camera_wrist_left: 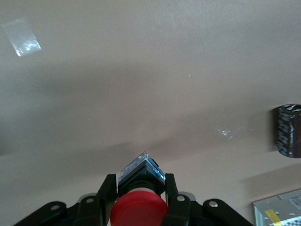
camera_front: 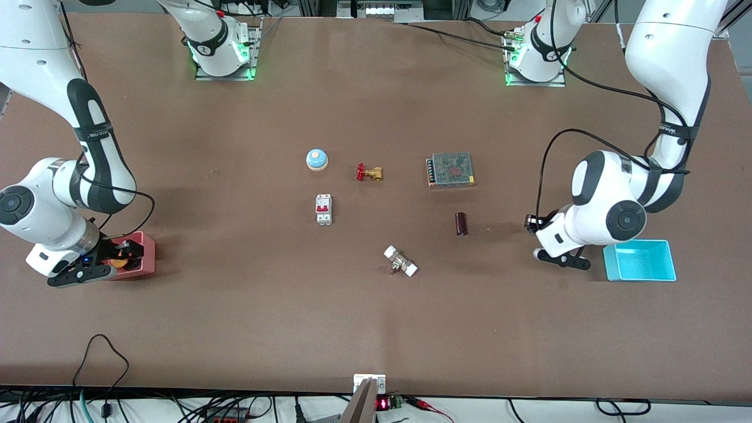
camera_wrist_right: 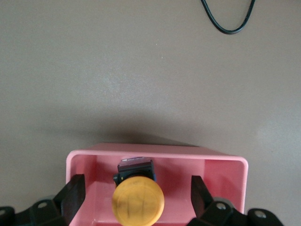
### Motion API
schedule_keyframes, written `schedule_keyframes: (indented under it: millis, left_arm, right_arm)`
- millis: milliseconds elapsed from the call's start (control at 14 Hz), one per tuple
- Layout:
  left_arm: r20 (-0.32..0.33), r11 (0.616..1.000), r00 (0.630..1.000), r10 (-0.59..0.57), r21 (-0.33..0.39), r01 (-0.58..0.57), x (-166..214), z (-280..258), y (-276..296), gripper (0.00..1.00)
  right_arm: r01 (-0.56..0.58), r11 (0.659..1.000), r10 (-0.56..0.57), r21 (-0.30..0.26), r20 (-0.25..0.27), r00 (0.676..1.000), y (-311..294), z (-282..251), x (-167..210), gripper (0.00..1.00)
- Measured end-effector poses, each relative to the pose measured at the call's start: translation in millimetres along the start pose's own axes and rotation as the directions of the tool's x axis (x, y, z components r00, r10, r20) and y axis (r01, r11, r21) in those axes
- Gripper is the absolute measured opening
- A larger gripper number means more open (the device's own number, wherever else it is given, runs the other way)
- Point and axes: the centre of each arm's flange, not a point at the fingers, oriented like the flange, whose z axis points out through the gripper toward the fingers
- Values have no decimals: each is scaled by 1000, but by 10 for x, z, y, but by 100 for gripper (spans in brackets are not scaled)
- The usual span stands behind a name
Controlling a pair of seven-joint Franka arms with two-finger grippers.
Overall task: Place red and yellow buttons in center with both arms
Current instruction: 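Lift the red button out of the cyan bin with the left gripper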
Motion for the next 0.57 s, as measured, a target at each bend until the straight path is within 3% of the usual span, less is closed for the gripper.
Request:
schedule_keyframes:
  millis: [357,571]
  left_arm:
    - [-17,1000,1000,-6,4,6,-86,15,-35,47]
    - [-18,1000,1000,-7,4,7,-91,23,-43,47]
  right_arm:
    - [5,1000,-5,-2,-4,1000,3,-4,4,96]
    - [27,1000,-27,-1,-5,1000,4,-5,4,71]
